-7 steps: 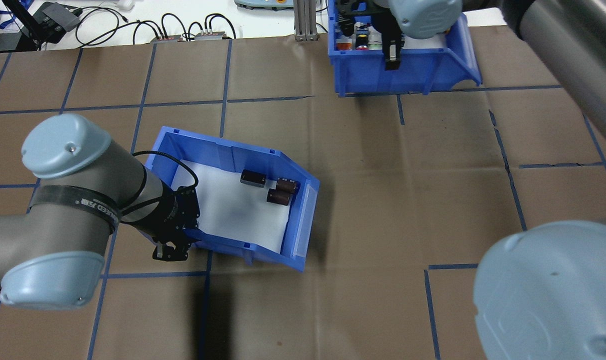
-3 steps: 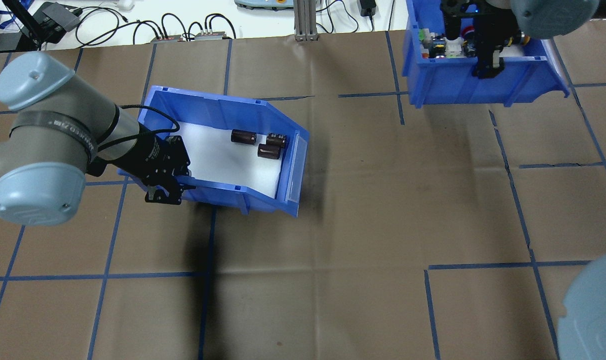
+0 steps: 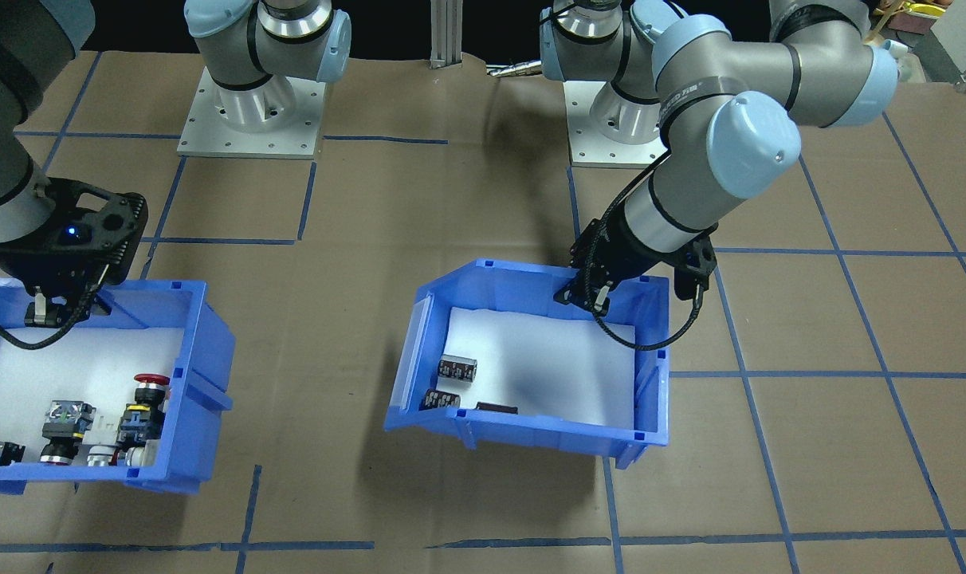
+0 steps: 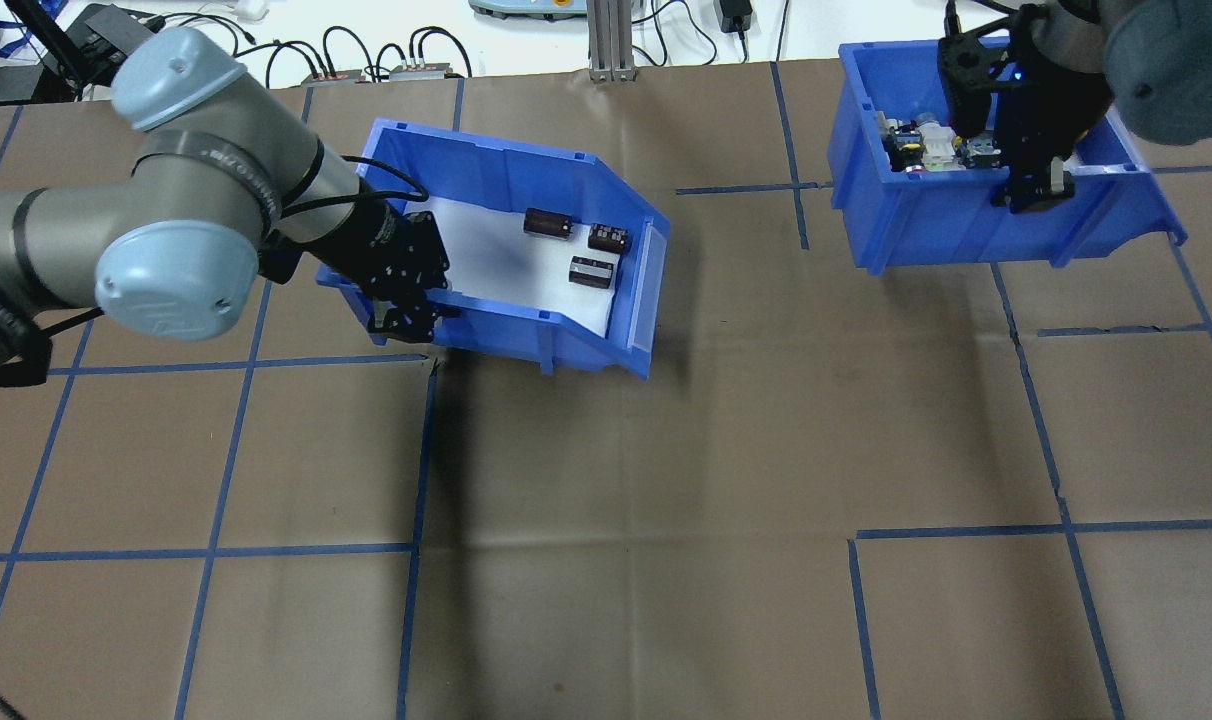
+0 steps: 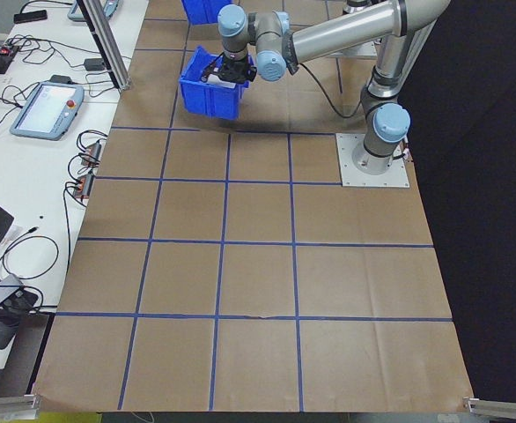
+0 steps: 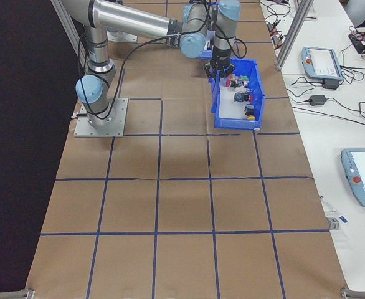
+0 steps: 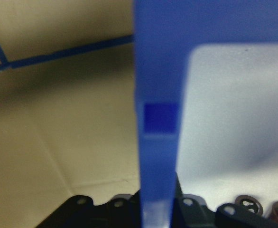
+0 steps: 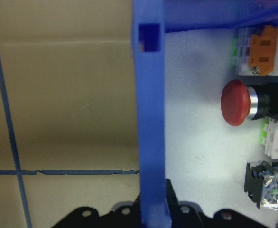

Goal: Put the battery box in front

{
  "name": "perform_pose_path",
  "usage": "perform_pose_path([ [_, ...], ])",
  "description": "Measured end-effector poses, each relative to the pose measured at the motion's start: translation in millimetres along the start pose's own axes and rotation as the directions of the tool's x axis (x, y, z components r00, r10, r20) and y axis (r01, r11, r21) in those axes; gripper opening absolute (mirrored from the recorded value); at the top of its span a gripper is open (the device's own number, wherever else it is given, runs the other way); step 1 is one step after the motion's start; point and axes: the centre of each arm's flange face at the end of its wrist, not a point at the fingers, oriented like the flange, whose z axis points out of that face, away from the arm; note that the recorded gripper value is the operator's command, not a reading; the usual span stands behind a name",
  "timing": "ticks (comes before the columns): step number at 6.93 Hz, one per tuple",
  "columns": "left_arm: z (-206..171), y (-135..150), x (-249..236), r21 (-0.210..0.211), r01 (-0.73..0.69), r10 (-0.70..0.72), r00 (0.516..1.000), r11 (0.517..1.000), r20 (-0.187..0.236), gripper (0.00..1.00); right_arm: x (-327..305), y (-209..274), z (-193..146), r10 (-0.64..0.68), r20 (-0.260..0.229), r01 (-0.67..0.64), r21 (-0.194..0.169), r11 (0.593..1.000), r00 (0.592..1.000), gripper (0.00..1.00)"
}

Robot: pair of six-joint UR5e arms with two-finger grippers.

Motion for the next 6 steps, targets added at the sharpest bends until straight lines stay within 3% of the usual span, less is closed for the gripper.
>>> perform_pose_path([
  [3,60.4,53.2,79.6,-0.026,0.129,-0.131,0.986,0.991,-0.105,0.0,-65.7,18.7,15.2,0.019,0.032,-0.019,0.01,1.0,0.999,0.04],
  [5,76.6,71.1,95.1,-0.123,0.186,-0.199,0.974,0.975,-0.105,0.0,-85.0,17.7,18.8,0.031,0.038,-0.031,0.012,0.999,0.999,0.04],
  [6,82.9,73.2,97.0,-0.145,0.187,-0.202,0.975,0.972,-0.095,0.01,-88.8,16.8,20.7,0.031,0.041,-0.032,0.012,0.999,0.999,0.04],
])
